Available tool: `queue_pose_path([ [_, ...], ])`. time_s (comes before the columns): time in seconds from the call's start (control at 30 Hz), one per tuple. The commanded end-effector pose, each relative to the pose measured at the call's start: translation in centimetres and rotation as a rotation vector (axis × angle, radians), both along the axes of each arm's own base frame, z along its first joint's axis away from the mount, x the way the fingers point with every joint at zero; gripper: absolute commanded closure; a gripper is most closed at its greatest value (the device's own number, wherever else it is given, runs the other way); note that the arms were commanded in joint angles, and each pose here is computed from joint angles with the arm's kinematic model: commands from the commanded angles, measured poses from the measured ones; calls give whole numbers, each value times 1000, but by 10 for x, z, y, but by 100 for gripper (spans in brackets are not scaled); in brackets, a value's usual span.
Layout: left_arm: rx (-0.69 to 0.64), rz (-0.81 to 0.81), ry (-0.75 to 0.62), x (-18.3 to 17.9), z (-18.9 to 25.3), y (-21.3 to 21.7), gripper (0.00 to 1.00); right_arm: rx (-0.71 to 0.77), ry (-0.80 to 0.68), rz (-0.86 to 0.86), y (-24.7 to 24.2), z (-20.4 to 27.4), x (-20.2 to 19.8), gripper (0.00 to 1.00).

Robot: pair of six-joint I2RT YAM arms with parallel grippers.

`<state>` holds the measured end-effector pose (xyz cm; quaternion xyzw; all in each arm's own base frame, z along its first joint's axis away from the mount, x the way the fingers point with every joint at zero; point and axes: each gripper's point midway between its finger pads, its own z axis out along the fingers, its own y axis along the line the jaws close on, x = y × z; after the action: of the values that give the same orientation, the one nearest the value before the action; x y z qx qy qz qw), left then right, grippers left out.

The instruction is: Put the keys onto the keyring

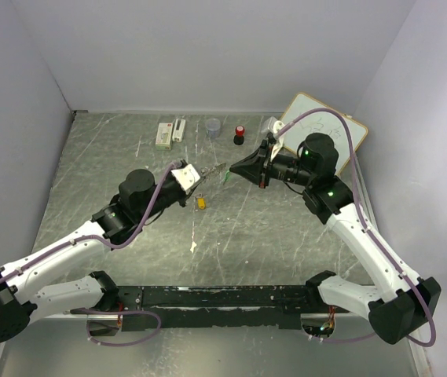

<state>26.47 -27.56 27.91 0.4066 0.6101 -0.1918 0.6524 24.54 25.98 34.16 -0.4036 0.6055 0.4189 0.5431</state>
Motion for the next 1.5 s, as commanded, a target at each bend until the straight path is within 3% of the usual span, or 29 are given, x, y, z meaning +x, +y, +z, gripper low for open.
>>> queue_pose_path([
  [0.0, -90, -1, -90, 3, 48, -2, 93, 14, 13, -1, 4, 1, -2, 100],
  [0.73, -104, -3, -87, 3, 52, -3, 93, 175, 179, -51, 16, 3, -6, 100],
  [1.47, -123, -3, -110, -1, 58, 1, 93, 209, 303, -63, 22, 2, 0, 100],
])
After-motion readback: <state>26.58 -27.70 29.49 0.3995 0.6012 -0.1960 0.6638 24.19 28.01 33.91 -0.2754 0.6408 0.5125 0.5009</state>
